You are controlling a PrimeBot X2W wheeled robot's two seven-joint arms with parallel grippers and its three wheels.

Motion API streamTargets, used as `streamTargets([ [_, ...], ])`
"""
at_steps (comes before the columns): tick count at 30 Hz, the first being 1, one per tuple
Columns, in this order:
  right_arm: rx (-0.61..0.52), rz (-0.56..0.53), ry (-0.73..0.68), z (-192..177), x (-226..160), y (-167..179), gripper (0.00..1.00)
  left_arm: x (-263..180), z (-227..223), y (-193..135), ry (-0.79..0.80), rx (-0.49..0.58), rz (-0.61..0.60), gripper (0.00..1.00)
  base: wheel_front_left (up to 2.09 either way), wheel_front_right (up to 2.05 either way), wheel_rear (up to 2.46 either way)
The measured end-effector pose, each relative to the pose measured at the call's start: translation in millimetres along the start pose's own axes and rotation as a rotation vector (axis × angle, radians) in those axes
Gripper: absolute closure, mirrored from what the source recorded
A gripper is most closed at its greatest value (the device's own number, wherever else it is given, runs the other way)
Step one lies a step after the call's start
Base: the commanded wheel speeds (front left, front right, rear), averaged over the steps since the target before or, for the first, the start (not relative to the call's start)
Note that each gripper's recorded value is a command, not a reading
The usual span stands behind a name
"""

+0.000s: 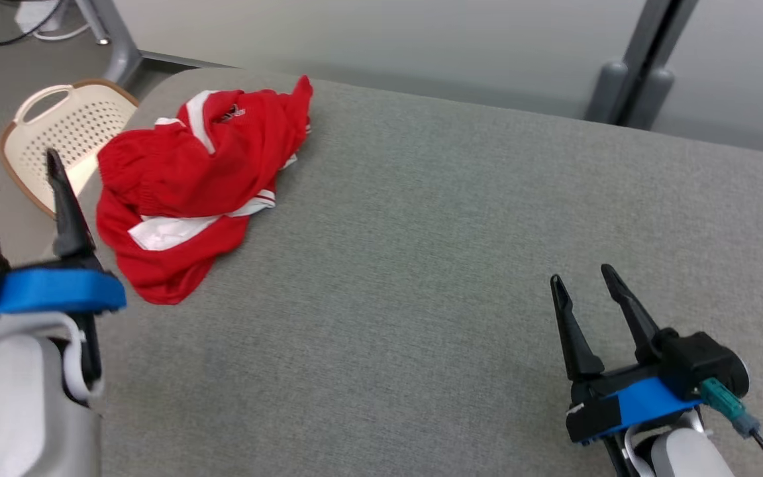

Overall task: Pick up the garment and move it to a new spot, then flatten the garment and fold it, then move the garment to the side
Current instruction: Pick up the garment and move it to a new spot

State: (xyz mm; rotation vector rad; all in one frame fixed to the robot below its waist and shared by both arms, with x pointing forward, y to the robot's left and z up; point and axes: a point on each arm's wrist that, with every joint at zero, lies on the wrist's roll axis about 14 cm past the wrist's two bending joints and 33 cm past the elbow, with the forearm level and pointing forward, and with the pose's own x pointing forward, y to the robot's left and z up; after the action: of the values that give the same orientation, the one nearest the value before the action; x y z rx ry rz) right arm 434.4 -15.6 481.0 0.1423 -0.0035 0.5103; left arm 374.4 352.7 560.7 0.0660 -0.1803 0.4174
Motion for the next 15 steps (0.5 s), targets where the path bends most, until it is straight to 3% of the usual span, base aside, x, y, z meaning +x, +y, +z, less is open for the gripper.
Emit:
streamTargets([
  [7, -0.037, -0.098, -0.026, 7, 2, -43, 0.00, 78, 14, -33, -0.070, 0.014, -0.083, 0.00, 0.00, 0.00, 0.00],
  [15, -0.054, -0.217, 0.006, -7, -11, -89, 0.00, 131, -63, -76, 0.133, 0.018, -0.177, 0.00, 0.00, 0.00, 0.00],
])
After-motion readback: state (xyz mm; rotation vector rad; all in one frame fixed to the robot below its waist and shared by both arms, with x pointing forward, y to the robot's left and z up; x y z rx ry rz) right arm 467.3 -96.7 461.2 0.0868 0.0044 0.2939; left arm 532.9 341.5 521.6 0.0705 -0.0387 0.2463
